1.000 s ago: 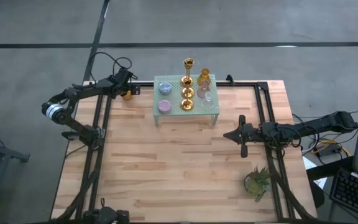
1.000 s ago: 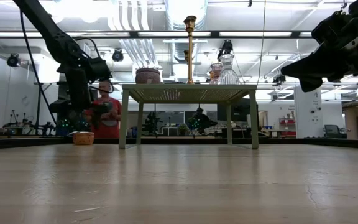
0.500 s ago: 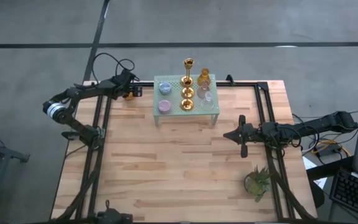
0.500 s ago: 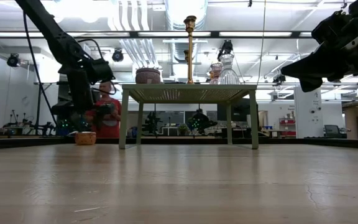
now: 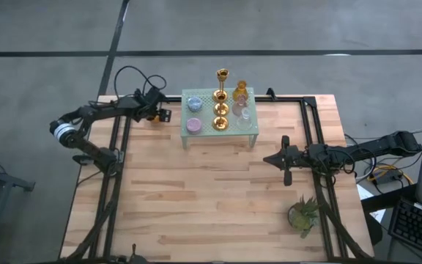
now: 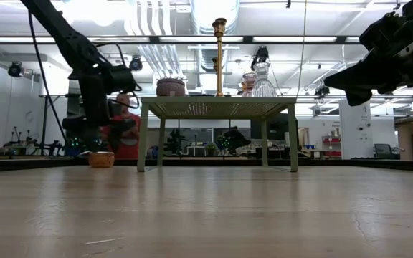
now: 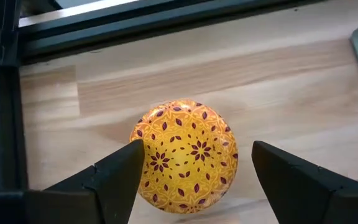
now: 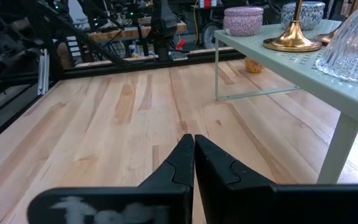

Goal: Pick & Place candle stick holders
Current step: Put the yellow scented candle on the shelf

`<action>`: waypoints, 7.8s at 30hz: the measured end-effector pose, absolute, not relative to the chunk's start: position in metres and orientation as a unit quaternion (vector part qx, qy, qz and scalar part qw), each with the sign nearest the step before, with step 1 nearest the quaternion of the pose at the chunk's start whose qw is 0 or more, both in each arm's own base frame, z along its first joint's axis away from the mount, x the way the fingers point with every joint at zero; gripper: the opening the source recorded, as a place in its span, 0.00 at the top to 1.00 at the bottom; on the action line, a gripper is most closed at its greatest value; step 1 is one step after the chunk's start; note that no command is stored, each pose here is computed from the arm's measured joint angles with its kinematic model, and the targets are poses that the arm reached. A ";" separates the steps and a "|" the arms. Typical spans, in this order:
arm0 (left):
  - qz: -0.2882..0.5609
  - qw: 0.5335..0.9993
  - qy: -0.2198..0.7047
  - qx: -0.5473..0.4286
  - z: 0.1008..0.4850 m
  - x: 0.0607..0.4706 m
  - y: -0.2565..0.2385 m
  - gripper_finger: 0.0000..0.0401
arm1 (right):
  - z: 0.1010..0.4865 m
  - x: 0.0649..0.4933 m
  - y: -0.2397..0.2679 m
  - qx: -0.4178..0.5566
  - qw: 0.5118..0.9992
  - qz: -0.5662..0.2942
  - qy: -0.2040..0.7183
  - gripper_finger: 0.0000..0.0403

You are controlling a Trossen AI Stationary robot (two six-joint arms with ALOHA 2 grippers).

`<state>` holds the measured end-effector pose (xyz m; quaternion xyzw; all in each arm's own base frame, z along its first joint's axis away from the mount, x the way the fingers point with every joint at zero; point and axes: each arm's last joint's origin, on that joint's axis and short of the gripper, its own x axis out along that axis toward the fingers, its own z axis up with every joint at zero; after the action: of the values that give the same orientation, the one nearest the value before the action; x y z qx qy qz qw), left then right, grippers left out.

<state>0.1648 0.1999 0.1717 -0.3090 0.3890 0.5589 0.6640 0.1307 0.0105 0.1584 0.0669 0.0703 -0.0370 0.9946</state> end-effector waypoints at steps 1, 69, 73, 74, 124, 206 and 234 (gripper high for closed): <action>0.562 0.664 0.390 -0.304 0.173 0.166 0.199 0.25 | 0.158 0.131 0.010 0.067 0.995 -0.037 0.070 0.98; 0.598 0.615 0.454 -0.240 0.162 0.148 0.184 0.25 | 0.158 0.131 0.010 0.067 0.995 -0.037 0.070 0.98; 0.596 0.607 0.466 -0.243 0.161 0.146 0.182 0.25 | 0.158 0.131 0.010 0.067 0.995 -0.037 0.070 0.98; 0.597 0.603 0.468 -0.246 0.161 0.145 0.181 0.25 | 0.158 0.131 0.010 0.067 0.995 -0.037 0.070 0.98; 0.451 0.709 0.436 -0.323 0.215 0.125 0.139 0.03 | 0.158 0.131 0.010 0.067 0.995 -0.037 0.070 0.98; 0.485 0.718 0.394 -0.308 0.179 0.125 0.137 0.23 | 0.158 0.131 0.010 0.067 0.995 -0.037 0.070 0.98; 0.460 0.806 0.285 -0.239 0.311 0.194 0.208 0.23 | 0.158 0.131 0.010 0.067 0.995 -0.037 0.070 0.98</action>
<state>0.1944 0.2082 0.3112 -0.2392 0.2853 0.4602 0.8060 0.1307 0.0104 0.1585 0.0669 0.0703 -0.0372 0.9946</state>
